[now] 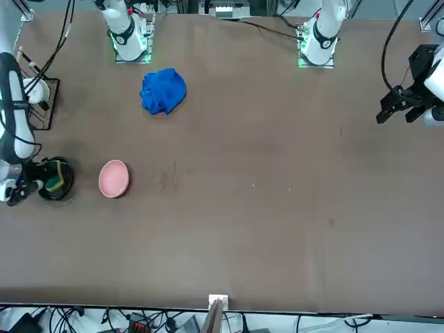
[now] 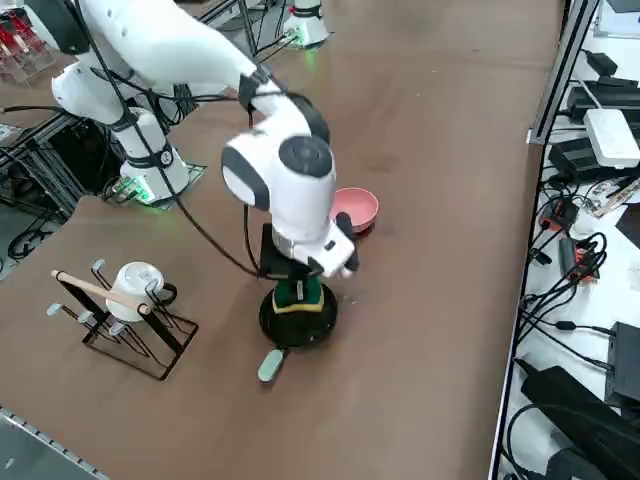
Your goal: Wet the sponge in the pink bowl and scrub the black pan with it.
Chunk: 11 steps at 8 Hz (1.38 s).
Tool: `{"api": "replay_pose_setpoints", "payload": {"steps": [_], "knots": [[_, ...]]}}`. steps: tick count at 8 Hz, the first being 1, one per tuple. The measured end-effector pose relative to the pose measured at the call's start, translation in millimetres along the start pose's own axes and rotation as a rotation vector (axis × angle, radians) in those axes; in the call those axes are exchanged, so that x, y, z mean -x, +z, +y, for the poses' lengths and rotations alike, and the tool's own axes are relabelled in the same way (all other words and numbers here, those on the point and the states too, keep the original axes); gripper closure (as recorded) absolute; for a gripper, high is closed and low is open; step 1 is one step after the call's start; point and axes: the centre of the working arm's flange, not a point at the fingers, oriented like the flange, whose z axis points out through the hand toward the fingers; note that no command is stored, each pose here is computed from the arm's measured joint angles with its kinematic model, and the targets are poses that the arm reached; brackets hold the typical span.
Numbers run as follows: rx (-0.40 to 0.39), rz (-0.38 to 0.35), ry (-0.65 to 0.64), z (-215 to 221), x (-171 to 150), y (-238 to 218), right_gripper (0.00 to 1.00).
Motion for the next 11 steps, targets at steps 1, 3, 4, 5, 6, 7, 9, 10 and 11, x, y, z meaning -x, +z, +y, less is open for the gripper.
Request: {"api": "replay_pose_setpoints", "payload": {"steps": [1,3,4,5,6,7,9,10,11], "knots": [[0.003,0.002,-0.007,-9.6,-2.1,-24.2,0.96],[-0.005,-0.004,0.02,-50.4,-22.2,-70.1,0.96],[-0.005,-0.002,0.05,-84.9,-43.9,-92.7,0.96],[-0.005,-0.011,0.076,-123.8,-67.5,-108.2,0.96],[-0.003,-0.032,0.091,-165.5,-91.3,-116.4,0.96],[0.002,-0.056,0.105,-208.1,-115.4,-117.2,0.96],[0.017,-0.089,0.112,-296.7,-157.2,-107.8,0.96],[0.007,-0.095,0.115,-341.3,-174.0,-99.6,0.96],[-0.002,-0.092,0.137,-380.1,-188.4,-89.1,0.96]]}}
